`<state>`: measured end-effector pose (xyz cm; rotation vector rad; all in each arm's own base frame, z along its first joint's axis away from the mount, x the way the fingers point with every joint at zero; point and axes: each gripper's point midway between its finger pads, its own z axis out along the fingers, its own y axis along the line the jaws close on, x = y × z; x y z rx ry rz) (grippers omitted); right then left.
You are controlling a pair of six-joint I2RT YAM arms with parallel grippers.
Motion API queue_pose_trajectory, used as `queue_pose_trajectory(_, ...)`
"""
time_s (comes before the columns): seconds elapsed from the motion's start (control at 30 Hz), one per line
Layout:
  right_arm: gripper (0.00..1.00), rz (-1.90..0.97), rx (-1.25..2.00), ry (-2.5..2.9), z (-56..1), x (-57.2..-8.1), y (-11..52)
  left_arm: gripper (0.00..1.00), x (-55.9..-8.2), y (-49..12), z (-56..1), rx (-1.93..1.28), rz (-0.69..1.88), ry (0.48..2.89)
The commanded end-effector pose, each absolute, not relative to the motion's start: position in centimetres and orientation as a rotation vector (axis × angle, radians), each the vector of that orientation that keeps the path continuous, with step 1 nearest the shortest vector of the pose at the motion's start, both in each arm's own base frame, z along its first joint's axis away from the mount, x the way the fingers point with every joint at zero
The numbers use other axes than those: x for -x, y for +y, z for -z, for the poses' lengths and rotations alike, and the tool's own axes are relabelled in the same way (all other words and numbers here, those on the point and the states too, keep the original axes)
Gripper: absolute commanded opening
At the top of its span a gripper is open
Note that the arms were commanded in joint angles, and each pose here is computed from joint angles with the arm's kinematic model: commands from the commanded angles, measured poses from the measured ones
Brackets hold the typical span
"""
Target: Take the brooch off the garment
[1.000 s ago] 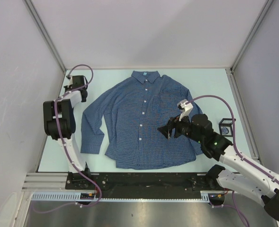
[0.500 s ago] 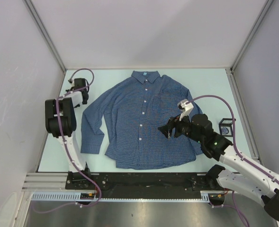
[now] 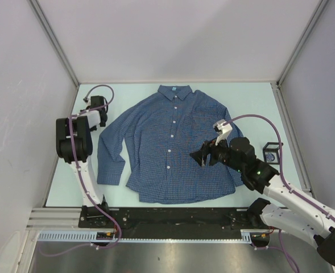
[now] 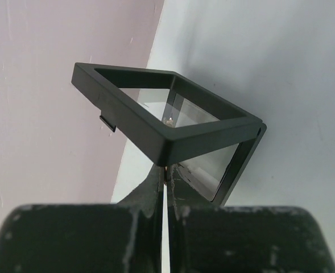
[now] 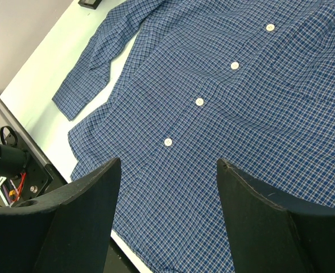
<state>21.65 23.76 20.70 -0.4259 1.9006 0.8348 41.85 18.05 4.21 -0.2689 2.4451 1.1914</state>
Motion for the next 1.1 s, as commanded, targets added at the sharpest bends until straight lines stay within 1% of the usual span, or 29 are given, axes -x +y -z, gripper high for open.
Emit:
queue_pose_trajectory(0.0, 0.72, -0.823, 0.418, 1.865, -21.2, -22.2, 23.7, 0.0, -42.3, 18.9, -5.4, 0.316, -1.237, 2.402)
queue_pose_trajectory(0.1, 0.72, -0.829, 0.421, 1.859, -21.3, -22.2, 23.8, 0.06, -42.3, 18.9, -5.5, 0.321, -1.241, 2.398)
queue_pose_trajectory(0.13, 0.72, -0.829, 0.42, 1.862, -21.1, -22.2, 23.8, 0.14, -42.3, 19.0, -5.7, 0.327, -1.251, 2.392)
queue_pose_trajectory(0.2, 0.72, -0.832, 0.419, 1.862, -21.1, -22.2, 23.8, 0.22, -42.3, 18.9, -5.9, 0.334, -1.245, 2.395)
queue_pose_trajectory(0.23, 0.72, -0.83, 0.421, 1.864, -21.0, -22.2, 23.8, 0.29, -42.3, 18.9, -6.0, 0.335, -1.237, 2.398)
queue_pose_trajectory(0.3, 0.72, -0.831, 0.421, 1.864, -21.0, -22.2, 23.8, 0.35, -42.1, 18.8, -6.4, 0.341, -1.229, 2.402)
queue_pose_trajectory(0.33, 0.72, -0.833, 0.421, 1.861, -21.1, -22.2, 23.8, 0.41, -42.2, 18.6, -7.3, 0.354, -1.204, 2.385)
queue_pose_trajectory(0.4, 0.72, -0.84, 0.421, 1.862, -21.0, -22.2, 23.9, 0.44, -42.1, 17.8, -7.6, 0.36, -1.124, 2.406)
queue_pose_trajectory(0.43, 0.72, -0.842, 0.422, 1.862, -21.0, -22.2, 23.9, 0.48, -41.9, 17.7, -8.1, 0.365, -1.103, 2.404)
queue_pose_trajectory(0.53, 0.72, -0.847, 0.412, 1.87, -20.9, -22.4, 23.7, 0.55, -41.4, 16.0, -9.4, 0.384, -0.929, 2.415)
queue_pose_trajectory(0.57, 0.72, -0.843, 0.403, 1.872, -20.9, -22.6, 23.5, 0.57, -41.3, 15.3, -10.7, 0.444, -0.856, 2.384)
queue_pose_trajectory(0.6, 0.72, -0.839, 0.385, 1.885, -20.8, -22.7, 23.3, 0.57, -40.7, 14.0, -10.2, 0.437, -0.763, 2.444)
queue_pose_trajectory(0.63, 0.72, -0.818, 0.357, 1.905, -20.5, -23.1, 22.7, 0.59, -40.5, 13.2, -10.6, 0.454, -0.695, 2.45)
queue_pose_trajectory(0.67, 0.72, -0.803, 0.337, 1.919, -20.3, -23.3, 22.3, 0.75, -40.1, 12.3, -10.8, 0.483, -0.623, 2.453)
queue_pose_trajectory(0.7, 0.72, -0.784, 0.306, 1.921, -20.8, -23.8, 21.8, 0.77, -40.0, 10.6, -12.3, 0.47, -0.49, 2.436)
queue_pose_trajectory(0.73, 0.72, -0.748, 0.27, 1.967, -20.1, -24.0, 20.9, 0.8, -39.7, 9.7, -13.0, 0.466, -0.428, 2.424)
queue_pose_trajectory(0.77, 0.73, -0.713, 0.243, 1.983, -20.0, -24.3, 20.2, 0.81, -39.2, 8.6, -13.3, 0.47, -0.351, 2.417)
queue_pose_trajectory(0.8, 0.73, -0.697, 0.227, 1.995, -20.2, -24.4, 19.8, 0.82, -38.8, 7.3, -16.2, 0.453, -0.265, 2.347)
queue_pose_trajectory(0.83, 0.73, -0.677, 0.211, 2.026, -20.3, -24.0, 19.1, 0.85, -38.8, 4.2, -16.8, 0.397, -0.043, 2.346)
queue_pose_trajectory(0.87, 0.73, -0.646, 0.188, 2.041, -20.2, -24.0, 18.4, 0.87, -38.8, 2.3, -18.6, 0.349, 0.09, 2.3)
queue_pose_trajectory(0.9, 0.73, -0.646, 0.18, 2.055, -20.2, -23.6, 18.2, 0.95, -38.6, 0.4, -20.3, 0.302, 0.215, 2.256)
queue_pose_trajectory(0.93, 0.74, -0.645, 0.168, 2.064, -20.4, -23.0, 17.6, 0.95, -37.0, -3.6, -23.3, 0.228, 0.487, 2.181)
queue_pose_trajectory(1.0, 0.75, -0.646, 0.151, 2.08, -20.5, -22.2, 17.1, 0.97, -35.7, -7.7, -27.5, 0.122, 0.746, 2.021)
queue_pose_trajectory(1.03, 0.76, -0.633, 0.149, 2.111, -20.2, -21.5, 16.5, 0.98, -33.0, -10.3, -30.2, 0.087, 0.924, 1.933)
queue_pose_trajectory(1.07, 0.78, -0.616, 0.119, 2.083, -21.2, -21.4, 15.8, 0.99, -32.6, -11.4, -33.2, 0.021, 0.966, 1.81)
